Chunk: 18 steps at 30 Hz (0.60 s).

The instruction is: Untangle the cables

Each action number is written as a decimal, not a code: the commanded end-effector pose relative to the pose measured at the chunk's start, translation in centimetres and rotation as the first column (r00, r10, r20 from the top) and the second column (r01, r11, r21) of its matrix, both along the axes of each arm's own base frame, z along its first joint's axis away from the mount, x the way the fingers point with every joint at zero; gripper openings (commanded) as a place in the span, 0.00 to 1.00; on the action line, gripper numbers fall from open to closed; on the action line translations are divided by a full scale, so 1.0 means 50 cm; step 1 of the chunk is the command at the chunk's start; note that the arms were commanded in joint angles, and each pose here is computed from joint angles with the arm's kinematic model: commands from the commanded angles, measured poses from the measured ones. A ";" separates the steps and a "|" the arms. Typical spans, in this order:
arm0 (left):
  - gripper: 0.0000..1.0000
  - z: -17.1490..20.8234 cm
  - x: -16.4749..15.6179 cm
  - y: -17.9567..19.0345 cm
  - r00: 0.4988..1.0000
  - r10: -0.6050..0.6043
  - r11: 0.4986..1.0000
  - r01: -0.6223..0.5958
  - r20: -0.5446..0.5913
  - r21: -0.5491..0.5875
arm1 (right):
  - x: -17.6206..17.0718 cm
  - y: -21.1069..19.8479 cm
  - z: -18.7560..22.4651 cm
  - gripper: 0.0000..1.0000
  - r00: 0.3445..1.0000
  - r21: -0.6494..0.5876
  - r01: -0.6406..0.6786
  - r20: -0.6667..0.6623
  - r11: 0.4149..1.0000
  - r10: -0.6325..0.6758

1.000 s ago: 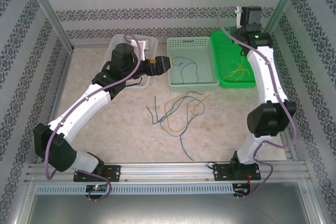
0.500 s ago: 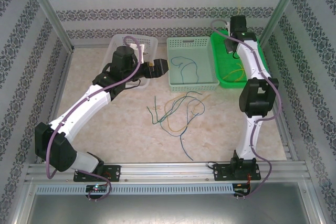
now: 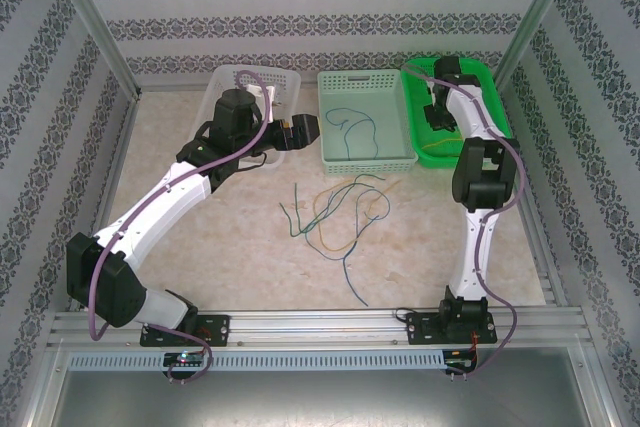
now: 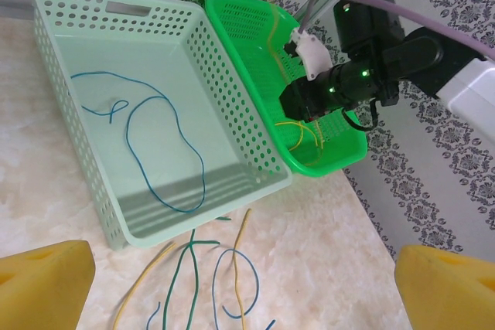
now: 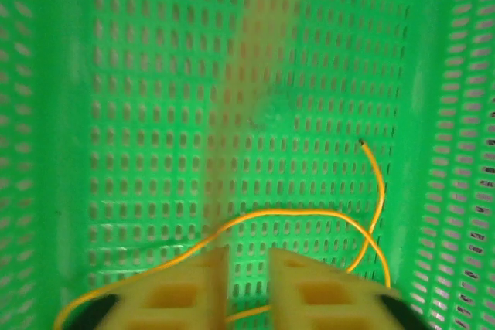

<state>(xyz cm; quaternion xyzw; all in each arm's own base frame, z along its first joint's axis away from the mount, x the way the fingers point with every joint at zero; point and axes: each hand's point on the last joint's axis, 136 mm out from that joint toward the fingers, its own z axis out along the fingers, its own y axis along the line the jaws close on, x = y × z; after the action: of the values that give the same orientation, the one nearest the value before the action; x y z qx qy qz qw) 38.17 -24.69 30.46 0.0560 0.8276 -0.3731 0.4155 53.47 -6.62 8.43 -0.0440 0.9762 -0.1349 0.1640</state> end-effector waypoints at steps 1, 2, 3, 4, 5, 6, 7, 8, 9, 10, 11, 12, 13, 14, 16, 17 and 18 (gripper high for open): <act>1.00 -0.014 0.001 0.015 1.000 0.015 1.000 -0.015 -0.013 0.025 | -0.013 0.000 0.031 0.60 0.999 0.023 0.040 -0.004 0.999 -0.040; 1.00 -0.021 0.002 0.019 0.999 0.022 0.999 -0.021 -0.023 0.039 | -0.010 0.003 0.048 0.67 0.999 0.033 0.042 0.018 0.999 -0.043; 1.00 -0.033 0.003 0.024 0.999 0.033 0.998 -0.030 -0.042 0.062 | -0.007 0.006 0.066 0.70 0.998 0.045 0.045 0.042 0.998 -0.047; 1.00 -0.043 0.003 0.027 0.997 0.041 0.996 -0.036 -0.058 0.080 | -0.005 0.009 0.086 0.72 0.996 0.057 0.048 0.066 0.997 -0.052; 1.00 -0.058 0.003 0.031 0.996 0.048 0.994 -0.040 -0.079 0.099 | -0.004 0.014 0.108 0.74 0.994 0.074 0.049 0.093 0.996 -0.055; 1.00 -0.071 0.002 0.031 0.994 0.048 0.993 -0.037 -0.095 0.111 | -0.005 0.018 0.130 0.76 0.991 0.088 0.048 0.117 0.995 -0.058; 1.00 -0.082 0.000 0.031 0.993 0.045 0.993 -0.032 -0.108 0.118 | -0.006 0.023 0.149 0.78 0.989 0.102 0.047 0.138 0.994 -0.061; 1.00 -0.096 -0.001 0.030 0.991 0.044 0.992 -0.028 -0.127 0.124 | -0.008 0.029 0.171 0.81 0.985 0.122 0.044 0.160 0.992 -0.063; 1.00 -0.110 -0.002 0.031 0.989 0.045 0.991 -0.026 -0.143 0.131 | -0.011 0.036 0.191 0.83 0.981 0.140 0.041 0.182 0.989 -0.066; 1.00 -0.122 -0.004 0.030 0.987 0.043 0.990 -0.022 -0.156 0.138 | -0.014 0.040 0.209 0.86 0.977 0.151 0.041 0.199 0.988 -0.071; 1.00 -0.136 -0.006 0.030 0.984 0.043 0.989 -0.017 -0.174 0.144 | -0.020 0.045 0.224 0.87 0.974 0.165 0.041 0.213 0.985 -0.077; 1.00 -0.149 -0.008 0.028 0.981 0.035 0.989 -0.007 -0.190 0.147 | -0.025 0.050 0.241 0.89 0.970 0.181 0.039 0.229 0.983 -0.081; 1.00 -0.158 -0.010 0.024 0.979 0.022 0.989 0.008 -0.202 0.146 | -0.032 0.056 0.253 0.91 0.968 0.196 0.035 0.238 0.980 -0.083; 1.00 -0.168 -0.015 0.017 0.977 -0.001 0.989 0.032 -0.215 0.143 | -0.040 0.064 0.266 0.91 0.965 0.214 0.029 0.248 0.977 -0.083; 1.00 -0.192 -0.025 0.007 0.969 -0.031 0.985 0.071 -0.244 0.155 | -0.054 0.075 0.293 0.92 0.958 0.237 0.020 0.272 0.971 -0.087; 1.00 -0.206 -0.031 0.003 0.964 -0.045 0.981 0.092 -0.262 0.170 | -0.064 0.084 0.302 0.92 0.956 0.249 0.015 0.279 0.968 -0.087; 1.00 -0.216 -0.038 -0.003 0.960 -0.061 0.976 0.115 -0.272 0.185 | -0.075 0.091 0.313 0.93 0.953 0.262 0.010 0.288 0.965 -0.088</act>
<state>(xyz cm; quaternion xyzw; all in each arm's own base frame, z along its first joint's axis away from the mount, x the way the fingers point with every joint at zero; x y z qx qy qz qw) 37.65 -24.50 21.77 0.0523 0.8921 -0.3214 0.3133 51.11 -3.95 23.17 0.0165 0.9505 -0.0532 0.3058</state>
